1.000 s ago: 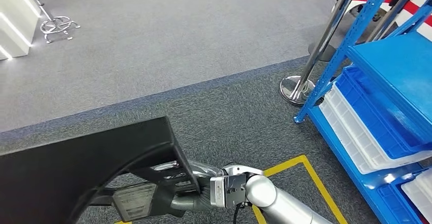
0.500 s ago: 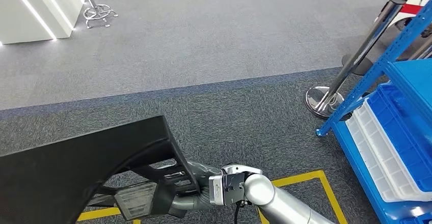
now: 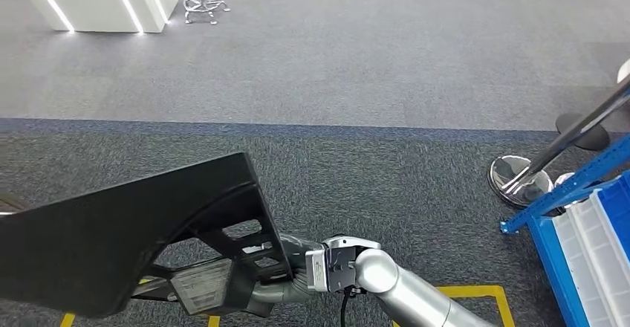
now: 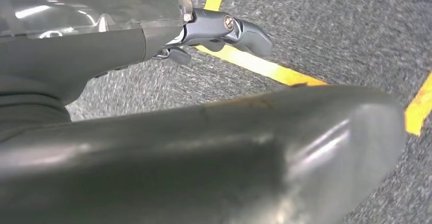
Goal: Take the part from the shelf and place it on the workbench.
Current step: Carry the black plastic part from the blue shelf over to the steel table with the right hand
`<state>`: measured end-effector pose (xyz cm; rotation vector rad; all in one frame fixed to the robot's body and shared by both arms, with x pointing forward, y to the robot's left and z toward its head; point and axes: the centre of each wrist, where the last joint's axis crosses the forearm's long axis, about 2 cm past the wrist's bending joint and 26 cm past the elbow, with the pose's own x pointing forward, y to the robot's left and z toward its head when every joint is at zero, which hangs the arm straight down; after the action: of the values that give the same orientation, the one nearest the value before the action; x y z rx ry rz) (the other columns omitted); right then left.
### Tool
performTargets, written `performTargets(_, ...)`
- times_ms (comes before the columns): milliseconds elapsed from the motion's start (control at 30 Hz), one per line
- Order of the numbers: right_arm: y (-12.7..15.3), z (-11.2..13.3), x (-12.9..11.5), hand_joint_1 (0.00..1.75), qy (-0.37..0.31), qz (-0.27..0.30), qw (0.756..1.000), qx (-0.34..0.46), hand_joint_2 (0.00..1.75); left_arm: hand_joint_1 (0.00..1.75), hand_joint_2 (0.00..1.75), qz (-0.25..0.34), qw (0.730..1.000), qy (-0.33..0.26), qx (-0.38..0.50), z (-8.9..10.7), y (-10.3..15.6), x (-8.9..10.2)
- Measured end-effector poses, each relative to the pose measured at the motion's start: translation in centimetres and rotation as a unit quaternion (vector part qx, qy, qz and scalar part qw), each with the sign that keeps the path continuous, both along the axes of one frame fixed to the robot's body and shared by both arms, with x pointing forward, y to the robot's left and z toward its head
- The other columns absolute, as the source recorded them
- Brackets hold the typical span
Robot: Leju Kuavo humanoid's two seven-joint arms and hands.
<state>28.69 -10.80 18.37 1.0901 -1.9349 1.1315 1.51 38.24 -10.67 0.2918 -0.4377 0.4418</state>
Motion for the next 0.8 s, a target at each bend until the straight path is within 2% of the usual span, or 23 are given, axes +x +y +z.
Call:
performTargets(200,0.2,0.1,0.4,1.73,-0.003,0.004,1.000,-0.001,1.75,0.00,0.00,0.002,1.000,0.004,0.000,-0.1,-0.2,-0.4)
performTargets(800,1.1,0.8,0.8,1.73,-0.041,0.014,0.999,-0.009,1.75,0.00,0.00,0.013,1.000,-0.008,0.001,-0.1,-0.5,0.0)
